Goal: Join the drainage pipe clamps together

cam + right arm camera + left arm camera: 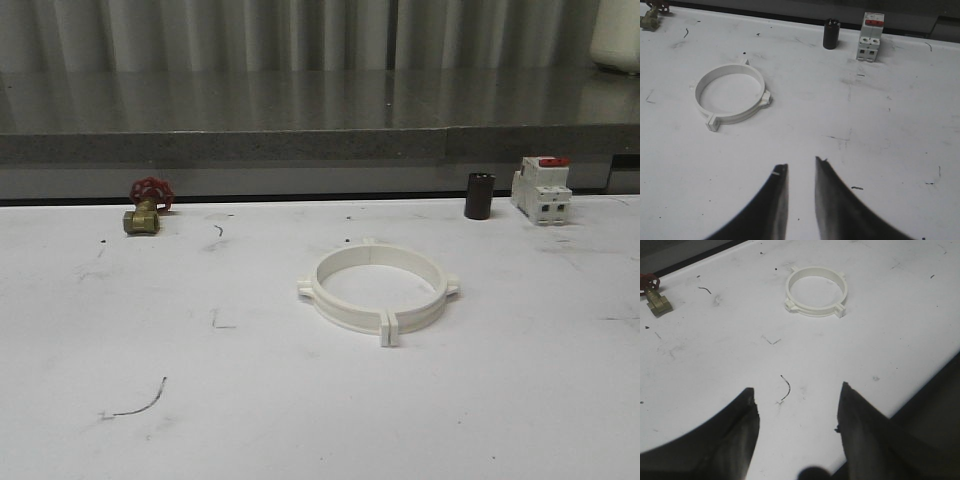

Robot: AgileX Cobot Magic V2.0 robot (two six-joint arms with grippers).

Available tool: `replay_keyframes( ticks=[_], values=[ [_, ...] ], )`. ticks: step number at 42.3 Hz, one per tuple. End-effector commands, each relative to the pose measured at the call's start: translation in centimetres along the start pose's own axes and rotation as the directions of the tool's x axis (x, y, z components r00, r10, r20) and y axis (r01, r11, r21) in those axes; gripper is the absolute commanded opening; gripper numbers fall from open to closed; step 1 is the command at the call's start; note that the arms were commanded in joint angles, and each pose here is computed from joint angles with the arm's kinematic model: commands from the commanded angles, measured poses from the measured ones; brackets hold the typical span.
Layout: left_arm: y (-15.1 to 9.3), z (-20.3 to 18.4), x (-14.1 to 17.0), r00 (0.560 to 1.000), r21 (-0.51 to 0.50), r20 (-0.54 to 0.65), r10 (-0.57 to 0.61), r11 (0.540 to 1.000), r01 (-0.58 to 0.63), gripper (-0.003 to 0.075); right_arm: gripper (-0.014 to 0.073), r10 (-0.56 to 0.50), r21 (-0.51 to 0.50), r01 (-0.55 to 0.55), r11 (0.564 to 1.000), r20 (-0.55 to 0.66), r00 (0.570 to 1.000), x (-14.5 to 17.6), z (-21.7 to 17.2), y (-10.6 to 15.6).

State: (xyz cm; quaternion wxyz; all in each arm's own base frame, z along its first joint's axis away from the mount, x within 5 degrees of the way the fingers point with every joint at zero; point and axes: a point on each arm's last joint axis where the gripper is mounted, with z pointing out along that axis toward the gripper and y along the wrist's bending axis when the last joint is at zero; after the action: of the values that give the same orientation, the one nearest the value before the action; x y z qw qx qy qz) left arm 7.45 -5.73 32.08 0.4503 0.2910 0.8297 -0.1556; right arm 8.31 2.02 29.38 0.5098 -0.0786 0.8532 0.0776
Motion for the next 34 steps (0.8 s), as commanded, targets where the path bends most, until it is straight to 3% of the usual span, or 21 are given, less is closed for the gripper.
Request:
replay_keyframes(
  ticks=[1, 5, 27, 34],
  values=[
    [-0.09, -0.50, -1.36, 0.995, 0.008, 0.095, -0.004, 1.000, 0.003, 0.0356, -0.0013, -0.002, 0.008, 0.001, 1.000, 0.099, 0.995, -1.39, -0.41, -0.04],
    [-0.09, -0.50, -1.36, 0.995, 0.008, 0.095, -0.004, 1.000, 0.003, 0.0356, -0.0121, -0.002, 0.008, 0.001, 1.000, 0.094, 0.996, -1.35, -0.40, -0.04],
    [-0.09, -0.54, -1.37, 0.995, 0.008, 0.099, -0.004, 1.000, 0.003, 0.0356, -0.0119, -0.002, 0.008, 0.001, 1.000, 0.093, 0.996, -1.34, -0.40, -0.04],
    [0.59, -1.13, -0.74, 0.989, -0.064, 0.146, -0.039, 0.997, 0.049, 0.0349, -0.0119, -0.002, 0.008, 0.001, 1.000, 0.093, 0.996, -1.34, -0.40, -0.04]
  ],
)
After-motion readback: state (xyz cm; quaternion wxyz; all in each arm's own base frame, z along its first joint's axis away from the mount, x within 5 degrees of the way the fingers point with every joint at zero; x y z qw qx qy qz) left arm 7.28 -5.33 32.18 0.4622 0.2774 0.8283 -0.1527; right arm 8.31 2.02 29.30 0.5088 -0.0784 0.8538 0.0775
